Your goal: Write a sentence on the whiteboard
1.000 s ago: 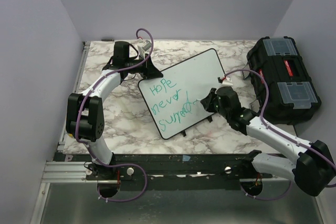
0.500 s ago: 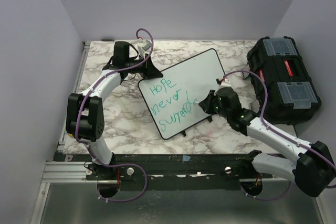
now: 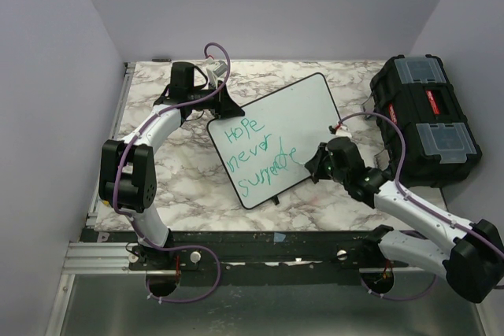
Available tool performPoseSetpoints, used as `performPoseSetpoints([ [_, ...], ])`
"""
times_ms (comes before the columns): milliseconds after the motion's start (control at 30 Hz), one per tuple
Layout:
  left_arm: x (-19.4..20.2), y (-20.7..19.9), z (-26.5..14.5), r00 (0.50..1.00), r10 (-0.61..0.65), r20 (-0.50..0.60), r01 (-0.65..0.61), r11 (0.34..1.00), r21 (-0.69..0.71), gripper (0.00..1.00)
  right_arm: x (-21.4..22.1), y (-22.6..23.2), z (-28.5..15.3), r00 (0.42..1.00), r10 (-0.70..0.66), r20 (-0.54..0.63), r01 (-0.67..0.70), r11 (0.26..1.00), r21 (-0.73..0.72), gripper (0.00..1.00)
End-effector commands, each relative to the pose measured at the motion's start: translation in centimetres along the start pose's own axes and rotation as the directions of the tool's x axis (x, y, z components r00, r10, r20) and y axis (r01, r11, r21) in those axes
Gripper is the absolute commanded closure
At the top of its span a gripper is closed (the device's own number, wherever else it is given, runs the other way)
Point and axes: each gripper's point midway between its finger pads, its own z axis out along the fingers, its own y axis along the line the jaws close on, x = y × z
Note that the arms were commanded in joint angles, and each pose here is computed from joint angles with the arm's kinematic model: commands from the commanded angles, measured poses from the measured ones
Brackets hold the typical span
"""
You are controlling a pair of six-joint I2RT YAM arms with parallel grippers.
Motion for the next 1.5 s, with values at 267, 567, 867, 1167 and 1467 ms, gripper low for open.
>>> performPoseSetpoints([
  [267,-2.0,1.2,0.3,0.977,0.210,0.042,-0.207,0.977,-0.054,1.00,-5.6,1.5,-1.4,0.989,-0.043,0.139,0.041,0.999,0.014,0.99],
  [567,-2.0,1.3,0.3,0.979,0.202,0.037,-0.200,0.978,-0.051,1.00,-6.6,1.9,0.0,0.988,-0.057,0.146,0.052,0.998,0.037,0.99],
  [867,-2.0,1.3,0.4,0.979,0.200,0.036,-0.198,0.979,-0.052,1.00,-6.6,2.4,1.2,0.987,-0.059,0.146,0.057,0.998,0.022,0.99],
  [1167,-2.0,1.5,0.4,0.980,0.198,0.031,-0.197,0.979,-0.057,1.00,-5.3,1.0,1.8,0.991,-0.077,0.109,0.069,0.995,0.076,0.99],
  [1467,-2.0,1.5,0.3,0.980,0.197,0.031,-0.195,0.979,-0.058,1.00,-2.6,-1.0,0.7,0.996,-0.081,0.029,0.077,0.989,0.125,0.99],
])
